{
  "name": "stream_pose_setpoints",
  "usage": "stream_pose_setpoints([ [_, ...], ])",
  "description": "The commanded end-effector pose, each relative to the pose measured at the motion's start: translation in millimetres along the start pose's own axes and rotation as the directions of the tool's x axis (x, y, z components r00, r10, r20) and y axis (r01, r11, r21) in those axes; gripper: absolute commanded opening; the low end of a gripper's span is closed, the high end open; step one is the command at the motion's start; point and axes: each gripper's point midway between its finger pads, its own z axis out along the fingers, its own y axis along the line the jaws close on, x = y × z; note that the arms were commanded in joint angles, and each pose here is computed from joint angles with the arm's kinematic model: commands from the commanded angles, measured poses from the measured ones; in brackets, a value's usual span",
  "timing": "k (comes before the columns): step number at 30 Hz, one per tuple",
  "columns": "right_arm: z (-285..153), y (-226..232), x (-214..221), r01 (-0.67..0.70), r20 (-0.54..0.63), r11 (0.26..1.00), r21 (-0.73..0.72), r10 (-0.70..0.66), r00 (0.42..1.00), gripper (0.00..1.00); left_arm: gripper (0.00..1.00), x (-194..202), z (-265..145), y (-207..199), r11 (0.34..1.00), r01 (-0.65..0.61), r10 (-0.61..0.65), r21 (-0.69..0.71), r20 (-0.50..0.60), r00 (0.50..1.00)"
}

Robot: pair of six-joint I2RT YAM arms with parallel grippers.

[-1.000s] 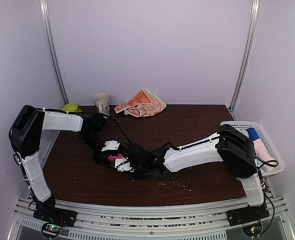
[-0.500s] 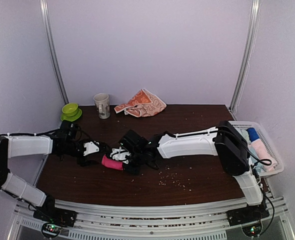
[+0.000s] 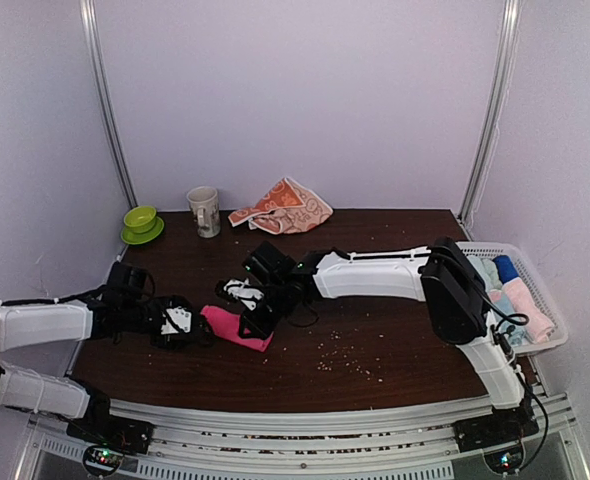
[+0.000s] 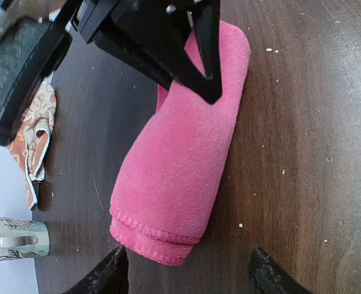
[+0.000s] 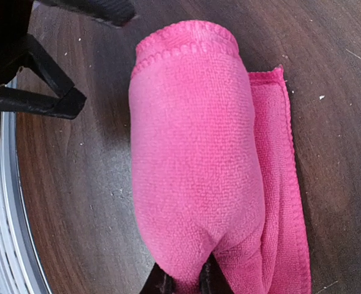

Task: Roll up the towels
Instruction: Roll the towel at the center of the board.

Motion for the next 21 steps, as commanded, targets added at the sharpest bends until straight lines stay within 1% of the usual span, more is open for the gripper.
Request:
stream_pose_setpoints([
  [1, 31.7, -19.2, 53.1, -0.15, -0.146, 0.989, 0.007, 0.149, 0.978, 0.06, 0.68, -21.4, -8.2, 3.7, 0.992, -0.114, 0.118, -0.055, 0.069, 0.991],
  [4, 35.2, -22.6, 54.0, -0.163, -0.147, 0.987, 0.007, 0.163, 0.976, 0.07, 0.68, -26.0, -4.6, 3.8, 0.987, -0.146, 0.15, -0.063, 0.054, 0.987],
  [11, 39.6, -31.8, 54.6, -0.212, -0.144, 0.977, -0.011, 0.209, 0.967, 0.09, 0.66, -38.9, 22.6, -4.9, 0.967, -0.25, 0.25, -0.056, 0.0, 0.968],
  [15, 40.6, -34.7, 55.1, -0.237, -0.143, 0.971, -0.034, 0.23, 0.963, 0.1, 0.64, -39.9, 35.7, 1.9, 0.962, -0.264, 0.263, -0.074, -0.03, 0.964],
  [17, 40.9, -35.9, 55.3, -0.247, -0.142, 0.968, -0.038, 0.239, 0.96, 0.14, 0.63, -39.6, 39.7, 7.9, 0.96, -0.263, 0.26, -0.096, -0.042, 0.965],
  [21, 40.8, -36.4, 55.4, -0.249, -0.143, 0.968, -0.043, 0.241, 0.96, 0.15, 0.63, -37.8, 45.6, 15.9, 0.952, -0.272, 0.265, -0.139, -0.069, 0.962],
])
